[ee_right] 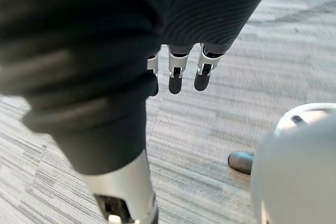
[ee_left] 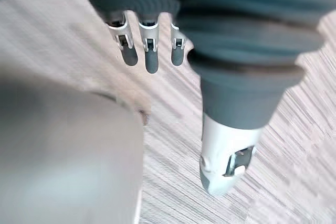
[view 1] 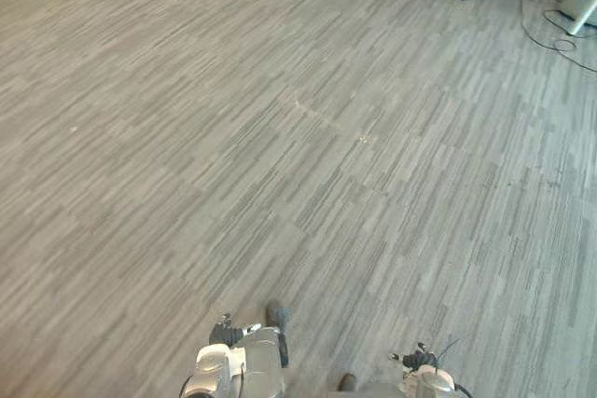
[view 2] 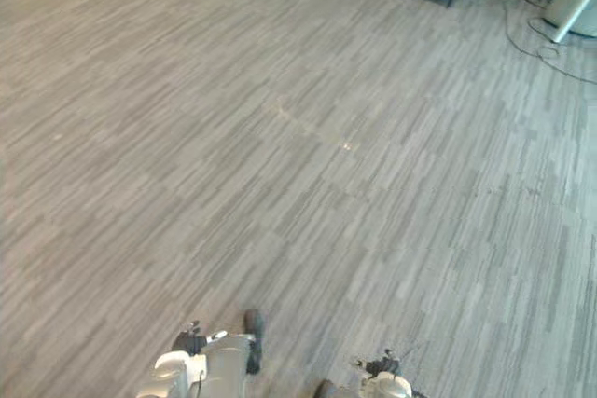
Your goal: Pick up cushions and gather them together orderly.
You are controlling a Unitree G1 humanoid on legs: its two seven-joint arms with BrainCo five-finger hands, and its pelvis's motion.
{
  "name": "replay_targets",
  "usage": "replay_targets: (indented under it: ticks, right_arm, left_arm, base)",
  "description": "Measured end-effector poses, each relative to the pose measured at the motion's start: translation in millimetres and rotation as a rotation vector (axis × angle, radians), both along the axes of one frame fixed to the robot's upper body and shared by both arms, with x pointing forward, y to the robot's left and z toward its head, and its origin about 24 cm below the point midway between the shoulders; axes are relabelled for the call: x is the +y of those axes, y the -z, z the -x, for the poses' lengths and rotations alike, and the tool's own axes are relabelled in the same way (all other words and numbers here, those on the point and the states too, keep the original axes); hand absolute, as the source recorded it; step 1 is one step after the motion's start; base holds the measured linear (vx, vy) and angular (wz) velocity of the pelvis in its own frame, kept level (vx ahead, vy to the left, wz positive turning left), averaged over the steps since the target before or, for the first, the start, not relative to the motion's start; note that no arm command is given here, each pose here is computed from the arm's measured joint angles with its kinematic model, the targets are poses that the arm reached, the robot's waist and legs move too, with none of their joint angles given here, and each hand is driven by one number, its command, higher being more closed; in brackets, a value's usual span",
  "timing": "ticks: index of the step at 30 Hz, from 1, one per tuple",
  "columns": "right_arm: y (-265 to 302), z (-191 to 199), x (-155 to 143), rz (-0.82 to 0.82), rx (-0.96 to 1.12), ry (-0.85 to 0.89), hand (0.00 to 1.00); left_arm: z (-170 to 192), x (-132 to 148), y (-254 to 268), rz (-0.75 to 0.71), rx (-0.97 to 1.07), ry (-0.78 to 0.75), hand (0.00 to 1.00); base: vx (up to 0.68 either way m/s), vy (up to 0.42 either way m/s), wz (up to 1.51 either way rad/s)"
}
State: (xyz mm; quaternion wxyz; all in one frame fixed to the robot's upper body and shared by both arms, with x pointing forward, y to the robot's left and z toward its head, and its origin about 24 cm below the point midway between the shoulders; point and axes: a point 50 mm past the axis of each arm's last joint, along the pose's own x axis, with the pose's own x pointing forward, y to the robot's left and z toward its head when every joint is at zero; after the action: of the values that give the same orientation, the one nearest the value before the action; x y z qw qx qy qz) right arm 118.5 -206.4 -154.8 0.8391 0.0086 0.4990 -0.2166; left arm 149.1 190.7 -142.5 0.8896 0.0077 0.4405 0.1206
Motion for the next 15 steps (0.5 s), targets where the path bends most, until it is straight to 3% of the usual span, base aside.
replay_targets:
  ticks: [7,15]
  right_arm:
    - [-1.2,-0.5,-3.5,-0.001,-0.017,0.02,0.0]
    - [-5.4,-2.1,-19.0,0.049,-0.026,-0.018,0.0]
  left_arm:
    - [8.9,8.0,3.5,-0.037,0.053,0.035,0.0]
    - [22.0,13.8,7.5,-0.062,0.097,0.03,0.0]
  base:
    - [0.55,0.122,-0.39]
    - [0.5,-0.188,0.09]
